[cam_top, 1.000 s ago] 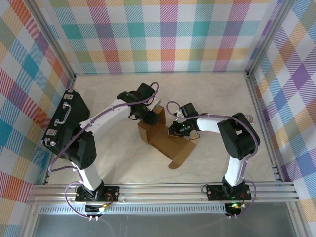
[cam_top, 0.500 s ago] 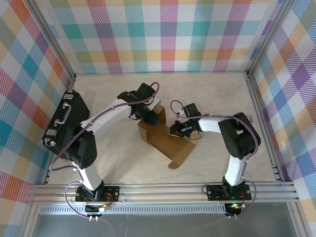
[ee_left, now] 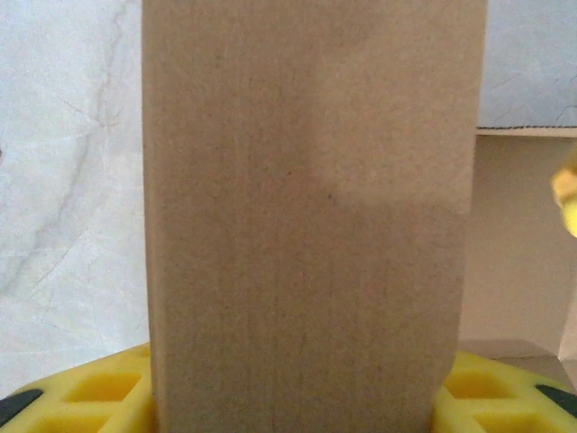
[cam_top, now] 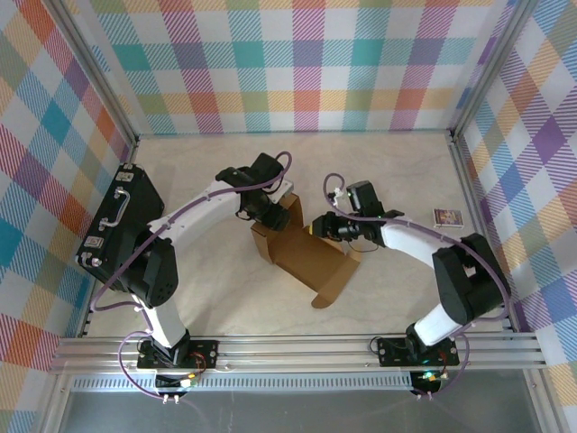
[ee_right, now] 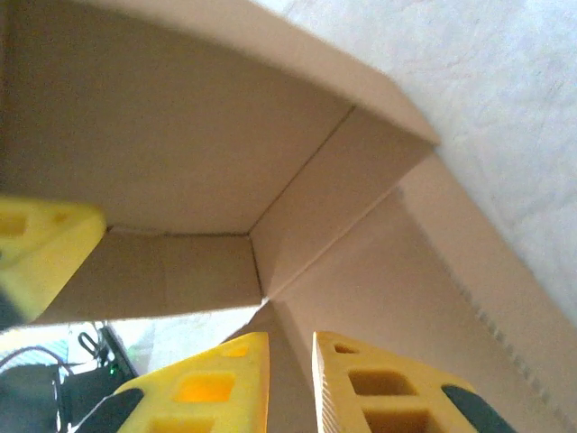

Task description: Fold the paper box

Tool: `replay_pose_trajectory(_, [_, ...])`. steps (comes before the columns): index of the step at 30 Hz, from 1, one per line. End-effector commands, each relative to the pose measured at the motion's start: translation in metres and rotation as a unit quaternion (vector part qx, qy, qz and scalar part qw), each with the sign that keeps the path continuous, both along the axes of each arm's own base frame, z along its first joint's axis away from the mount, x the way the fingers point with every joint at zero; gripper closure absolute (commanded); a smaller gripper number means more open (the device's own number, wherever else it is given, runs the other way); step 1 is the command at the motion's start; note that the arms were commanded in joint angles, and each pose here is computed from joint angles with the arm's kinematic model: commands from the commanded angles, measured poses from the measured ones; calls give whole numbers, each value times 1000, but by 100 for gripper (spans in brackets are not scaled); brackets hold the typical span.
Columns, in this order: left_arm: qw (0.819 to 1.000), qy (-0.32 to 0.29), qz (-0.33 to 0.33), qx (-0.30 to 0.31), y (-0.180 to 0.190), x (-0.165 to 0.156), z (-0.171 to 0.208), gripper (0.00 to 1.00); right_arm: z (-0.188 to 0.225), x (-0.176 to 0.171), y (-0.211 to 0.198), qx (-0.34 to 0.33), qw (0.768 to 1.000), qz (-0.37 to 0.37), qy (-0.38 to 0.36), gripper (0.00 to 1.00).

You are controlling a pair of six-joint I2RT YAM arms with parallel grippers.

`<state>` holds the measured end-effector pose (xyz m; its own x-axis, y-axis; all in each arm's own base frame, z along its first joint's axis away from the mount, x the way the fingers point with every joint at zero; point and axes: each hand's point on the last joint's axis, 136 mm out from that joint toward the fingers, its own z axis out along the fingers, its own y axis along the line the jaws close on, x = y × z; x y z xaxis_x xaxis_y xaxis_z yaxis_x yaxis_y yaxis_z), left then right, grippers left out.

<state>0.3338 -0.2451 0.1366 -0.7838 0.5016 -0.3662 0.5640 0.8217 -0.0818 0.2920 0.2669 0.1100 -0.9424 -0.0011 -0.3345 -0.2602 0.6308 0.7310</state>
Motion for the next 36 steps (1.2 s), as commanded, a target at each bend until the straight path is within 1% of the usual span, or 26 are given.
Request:
replay_pose_trajectory(1, [1000,9,-3,13,1,-3,-2,47,0,-44,15,8,998,60,6,79])
replay_pose_trajectory(7, [1000,8,-3,16,2,-3,-2,47,-11,-103,33,15,995,102,17,79])
replay_pose_trajectory(11, [1000,7,-4,14,2,-3,-1,47,-13,-128,43,7,992,127,13,79])
replay_pose_trajectory(14, [1000,7,-3,14,2,-3,0,47,-18,-141,53,-6,989,149,17,79])
replay_pose_trajectory(21, [1000,9,-5,11,1,-5,0,47,-36,-139,59,-34,987,153,34,79])
replay_pose_trajectory(25, [1000,12,-7,4,-2,-5,2,47,-47,-125,58,-89,985,146,24,79])
replay_pose_trajectory(27, [1000,13,-7,5,-2,-5,3,47,-52,-114,53,-115,985,129,18,79])
replay_pose_trajectory(32, [1000,14,-14,-1,-2,-8,5,47,-64,-86,39,-107,990,81,44,80])
replay_pose_trajectory(34, [1000,15,-16,-6,-5,-9,6,47,-70,-81,40,-94,990,75,67,80])
replay_pose_trajectory(36, [1000,13,-16,-6,-5,-8,6,47,-78,-78,41,-100,989,74,79,80])
